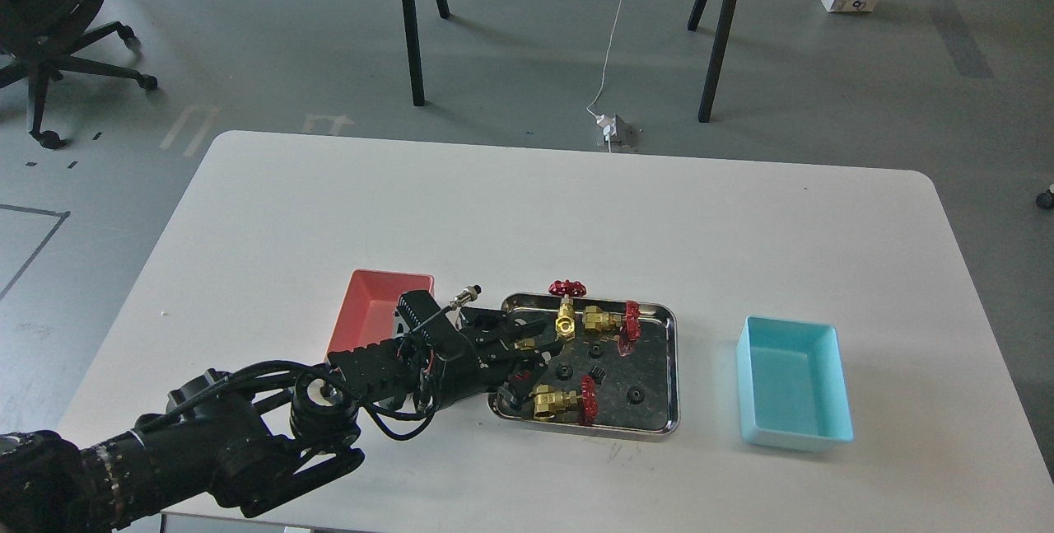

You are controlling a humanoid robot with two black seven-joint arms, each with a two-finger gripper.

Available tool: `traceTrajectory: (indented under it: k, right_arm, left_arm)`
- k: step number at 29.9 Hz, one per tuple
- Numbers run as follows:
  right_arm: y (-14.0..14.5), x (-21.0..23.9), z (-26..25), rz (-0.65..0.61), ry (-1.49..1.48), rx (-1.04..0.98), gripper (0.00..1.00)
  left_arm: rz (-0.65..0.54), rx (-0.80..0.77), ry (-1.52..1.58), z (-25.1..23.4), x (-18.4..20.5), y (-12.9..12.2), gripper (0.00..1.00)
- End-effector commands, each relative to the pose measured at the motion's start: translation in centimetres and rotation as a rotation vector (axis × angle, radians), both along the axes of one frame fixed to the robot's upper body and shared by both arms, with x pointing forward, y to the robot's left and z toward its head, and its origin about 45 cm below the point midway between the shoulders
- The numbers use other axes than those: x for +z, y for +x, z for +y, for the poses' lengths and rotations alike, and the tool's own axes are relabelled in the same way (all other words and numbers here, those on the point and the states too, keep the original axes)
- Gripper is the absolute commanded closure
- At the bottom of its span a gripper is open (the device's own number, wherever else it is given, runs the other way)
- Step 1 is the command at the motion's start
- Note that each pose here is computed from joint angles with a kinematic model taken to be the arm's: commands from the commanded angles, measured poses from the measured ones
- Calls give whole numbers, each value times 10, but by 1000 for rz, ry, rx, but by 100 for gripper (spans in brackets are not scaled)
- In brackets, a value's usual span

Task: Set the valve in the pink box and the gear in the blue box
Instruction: 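Close the left gripper on the red-handled brass valve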

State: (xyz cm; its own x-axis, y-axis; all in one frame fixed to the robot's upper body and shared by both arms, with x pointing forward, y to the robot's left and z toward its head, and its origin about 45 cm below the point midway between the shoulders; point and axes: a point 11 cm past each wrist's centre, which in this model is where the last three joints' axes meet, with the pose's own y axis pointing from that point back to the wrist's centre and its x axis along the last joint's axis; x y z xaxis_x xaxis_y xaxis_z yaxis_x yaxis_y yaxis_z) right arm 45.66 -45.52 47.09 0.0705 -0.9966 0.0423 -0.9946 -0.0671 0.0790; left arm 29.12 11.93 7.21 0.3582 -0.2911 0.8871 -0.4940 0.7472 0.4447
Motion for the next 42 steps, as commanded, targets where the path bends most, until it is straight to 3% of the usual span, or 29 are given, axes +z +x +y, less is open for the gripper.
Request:
traceTrajectory:
  k: [1,7,11,13,15,16,17,25,36,42]
  right_arm:
    - [3,-3,3,6,3,4,1]
    - [3,-3,1,6,-3,-1,1]
    - [3,-3,1,5,-2,-4,1]
    - [3,-2,0,4,-3,-5,1]
    - [3,-3,1,6,-3,-2,1]
    - [3,-3,1,6,-2,-4,1]
    - [3,-3,1,6,-3,-2,1]
    - [3,-3,1,6,-3,-2,1]
    - [3,-3,1,8,-3,-2,1]
    - [3,-3,1,8,-3,-2,1]
  left_arm:
    - [-31,30,-42,-1,17,10,85]
    - [-133,140,-97,32,63,45,85]
    - [-137,141,-76,47,64,41,85]
    - [-120,133,-73,46,59,34,80]
    - [-75,133,-75,46,44,19,52]
    - [-53,129,-82,42,38,12,19]
    - [-37,125,-86,42,33,6,4]
    - [37,54,-91,2,17,-17,4]
    - [69,107,-16,18,-8,-9,5]
    - [83,89,-48,-2,-9,-14,7]
